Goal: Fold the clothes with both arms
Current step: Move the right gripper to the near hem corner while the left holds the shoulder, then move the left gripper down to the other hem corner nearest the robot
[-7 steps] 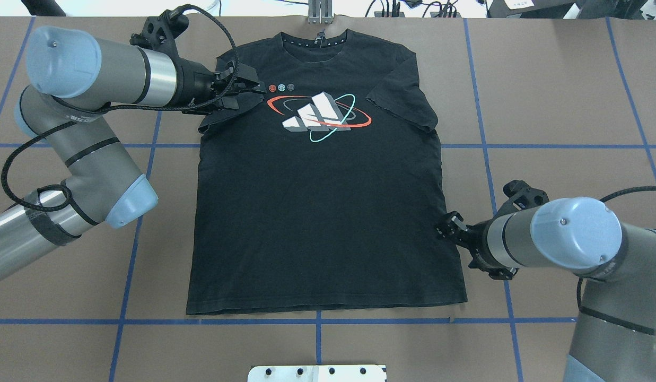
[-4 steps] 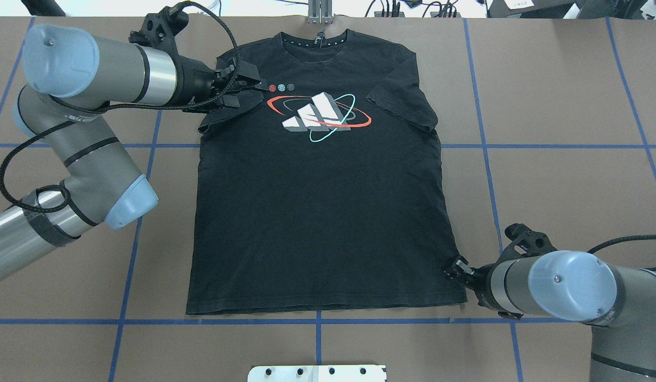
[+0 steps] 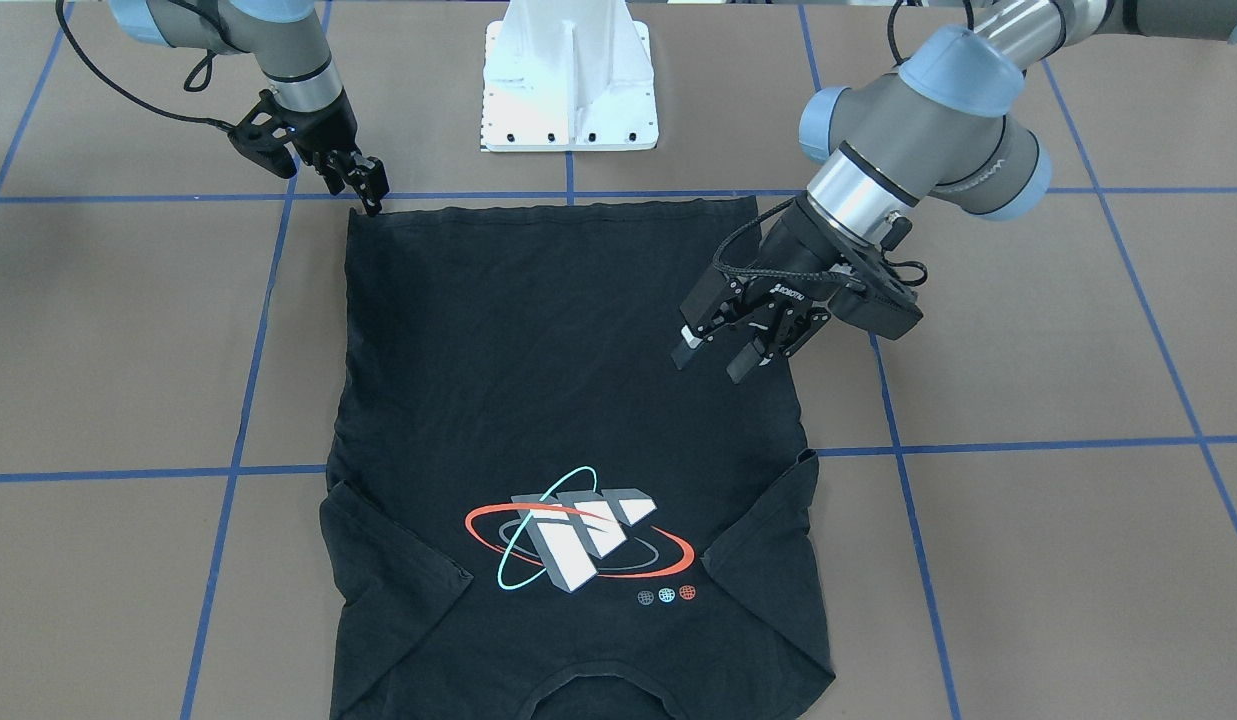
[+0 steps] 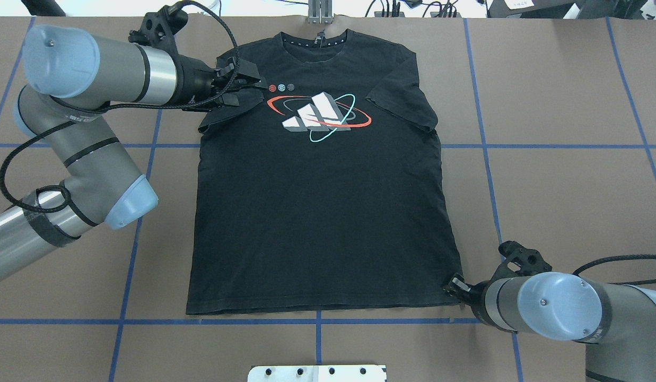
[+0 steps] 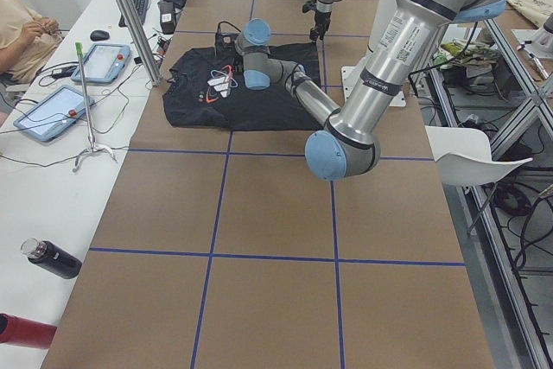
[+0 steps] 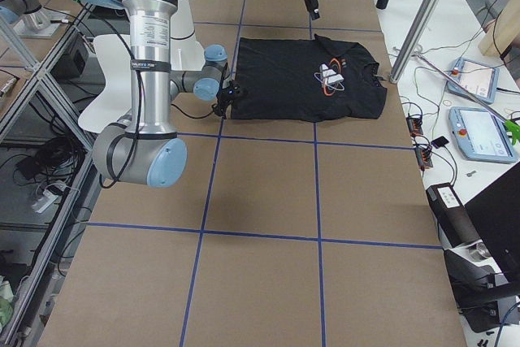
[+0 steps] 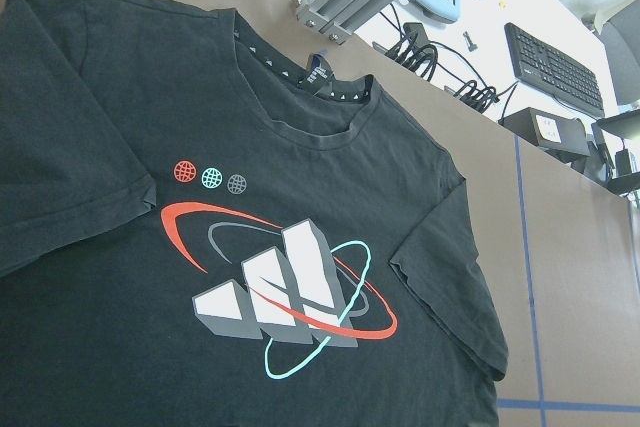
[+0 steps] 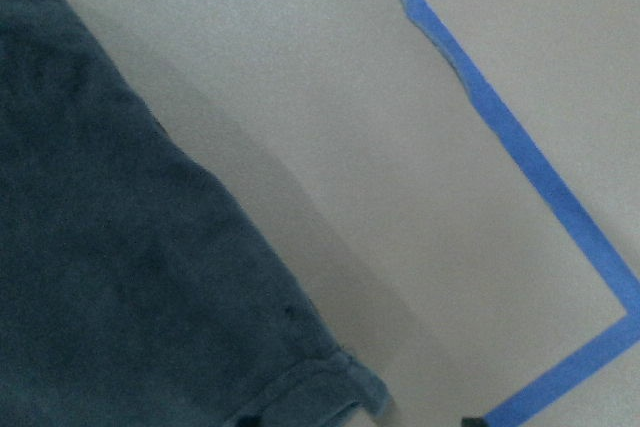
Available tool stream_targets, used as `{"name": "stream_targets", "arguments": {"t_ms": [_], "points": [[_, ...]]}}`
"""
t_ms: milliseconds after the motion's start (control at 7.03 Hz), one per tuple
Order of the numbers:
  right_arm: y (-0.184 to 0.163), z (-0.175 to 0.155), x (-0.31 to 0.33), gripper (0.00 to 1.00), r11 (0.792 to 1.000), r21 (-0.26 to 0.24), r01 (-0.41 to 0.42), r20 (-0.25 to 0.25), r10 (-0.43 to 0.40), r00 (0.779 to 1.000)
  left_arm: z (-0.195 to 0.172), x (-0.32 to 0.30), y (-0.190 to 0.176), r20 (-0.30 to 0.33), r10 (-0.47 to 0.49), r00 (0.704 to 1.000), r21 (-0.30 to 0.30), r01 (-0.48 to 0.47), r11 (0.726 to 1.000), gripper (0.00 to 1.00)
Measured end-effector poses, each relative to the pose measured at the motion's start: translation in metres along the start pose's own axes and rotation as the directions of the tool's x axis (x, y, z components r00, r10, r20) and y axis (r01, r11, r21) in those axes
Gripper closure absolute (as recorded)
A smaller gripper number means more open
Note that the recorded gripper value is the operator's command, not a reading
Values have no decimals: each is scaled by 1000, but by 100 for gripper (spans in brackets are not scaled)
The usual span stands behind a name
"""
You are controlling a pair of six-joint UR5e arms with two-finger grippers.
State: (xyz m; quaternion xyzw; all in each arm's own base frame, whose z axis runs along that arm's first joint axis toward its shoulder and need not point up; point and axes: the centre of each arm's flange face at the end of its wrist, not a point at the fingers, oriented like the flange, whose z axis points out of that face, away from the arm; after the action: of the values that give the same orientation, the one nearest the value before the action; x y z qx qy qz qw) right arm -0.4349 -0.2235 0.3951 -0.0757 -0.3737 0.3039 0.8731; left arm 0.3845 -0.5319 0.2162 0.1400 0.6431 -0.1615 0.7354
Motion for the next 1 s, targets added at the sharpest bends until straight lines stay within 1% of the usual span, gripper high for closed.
{"name": "stream_targets", "arguments": {"t_ms": [569, 711, 854, 996], "points": [[3, 8, 3, 46, 999, 33, 38, 1, -38, 999, 0, -3, 0, 5, -2, 1000, 1, 2, 1000, 20], [3, 9, 3, 60, 998, 36, 49, 0, -49, 999, 0, -6, 0, 8, -3, 1000, 1, 3, 1000, 20], [2, 9, 2, 86, 998, 38, 54, 0, -54, 999, 1, -7, 1, 10, -3, 1000, 0, 3, 1000, 20], [1, 9, 2, 100, 997, 44, 56, 4, -56, 998, 1, -8, 0, 11, -3, 1000, 3, 3, 1000, 20]]}}
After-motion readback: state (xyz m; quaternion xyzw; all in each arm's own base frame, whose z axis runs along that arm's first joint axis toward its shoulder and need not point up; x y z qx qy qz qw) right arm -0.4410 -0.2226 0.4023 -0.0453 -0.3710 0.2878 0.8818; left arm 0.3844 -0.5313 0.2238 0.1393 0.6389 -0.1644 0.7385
